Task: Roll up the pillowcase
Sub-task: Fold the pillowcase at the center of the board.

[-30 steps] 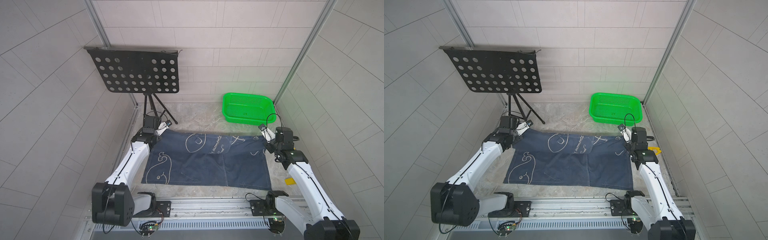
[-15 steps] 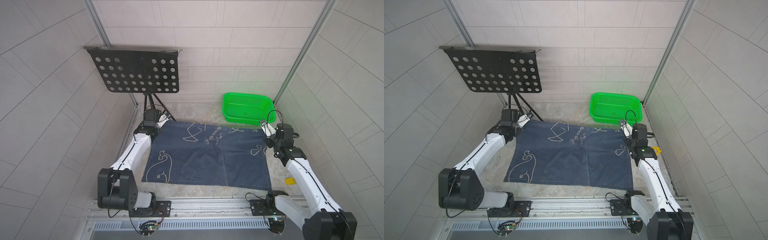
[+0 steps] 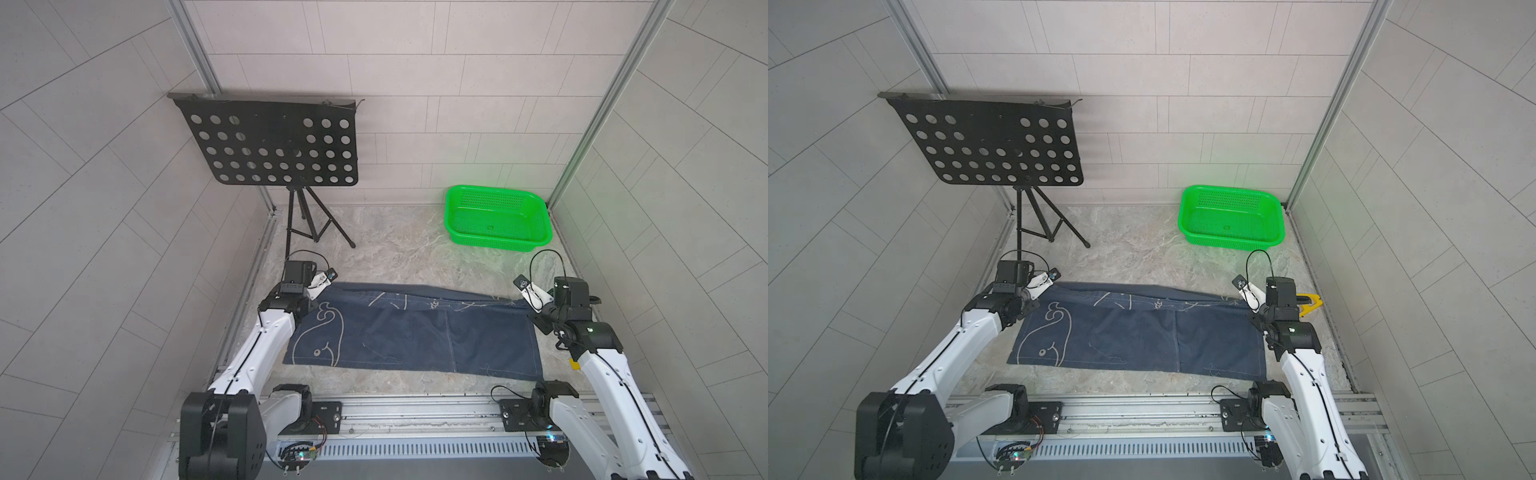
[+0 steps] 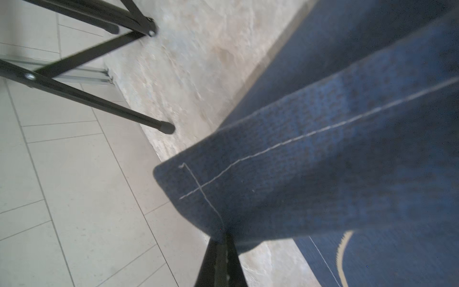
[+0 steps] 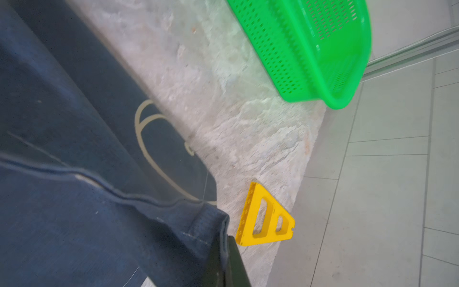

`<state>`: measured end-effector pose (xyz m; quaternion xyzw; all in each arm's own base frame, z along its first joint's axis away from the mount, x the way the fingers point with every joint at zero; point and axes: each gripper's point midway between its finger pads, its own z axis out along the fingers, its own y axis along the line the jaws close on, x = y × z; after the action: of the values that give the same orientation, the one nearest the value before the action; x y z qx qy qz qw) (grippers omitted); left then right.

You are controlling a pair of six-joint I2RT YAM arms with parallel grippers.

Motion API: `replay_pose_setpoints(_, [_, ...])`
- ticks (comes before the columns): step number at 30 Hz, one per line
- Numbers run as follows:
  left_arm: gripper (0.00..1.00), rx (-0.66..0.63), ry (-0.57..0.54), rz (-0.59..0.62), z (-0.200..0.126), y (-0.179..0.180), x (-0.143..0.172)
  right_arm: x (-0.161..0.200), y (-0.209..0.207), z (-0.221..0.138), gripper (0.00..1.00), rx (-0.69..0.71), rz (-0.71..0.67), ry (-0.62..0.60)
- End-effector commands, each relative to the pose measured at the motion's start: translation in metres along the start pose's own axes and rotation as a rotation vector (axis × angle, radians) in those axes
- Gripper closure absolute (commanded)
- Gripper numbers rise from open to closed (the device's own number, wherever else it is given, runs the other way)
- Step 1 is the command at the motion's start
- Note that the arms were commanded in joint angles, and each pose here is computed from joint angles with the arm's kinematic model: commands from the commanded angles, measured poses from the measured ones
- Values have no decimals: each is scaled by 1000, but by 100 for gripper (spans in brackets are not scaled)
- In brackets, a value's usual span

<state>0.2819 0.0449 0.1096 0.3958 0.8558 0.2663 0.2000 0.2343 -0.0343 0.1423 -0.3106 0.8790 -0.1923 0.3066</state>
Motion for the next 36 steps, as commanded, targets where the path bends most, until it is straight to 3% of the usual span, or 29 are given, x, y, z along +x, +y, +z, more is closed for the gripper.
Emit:
replay_pose_setpoints(1, [100, 33, 84, 38, -5, -19, 30, 33, 27, -2, 100, -79, -41, 112])
replay_pose_setpoints(9, [100, 65, 100, 68, -8, -40, 45, 55, 38, -6, 100, -72, -60, 178])
replay_pose_setpoints(36, [100, 117, 152, 109, -28, -46, 61, 46, 37, -44, 100, -102, -38, 156])
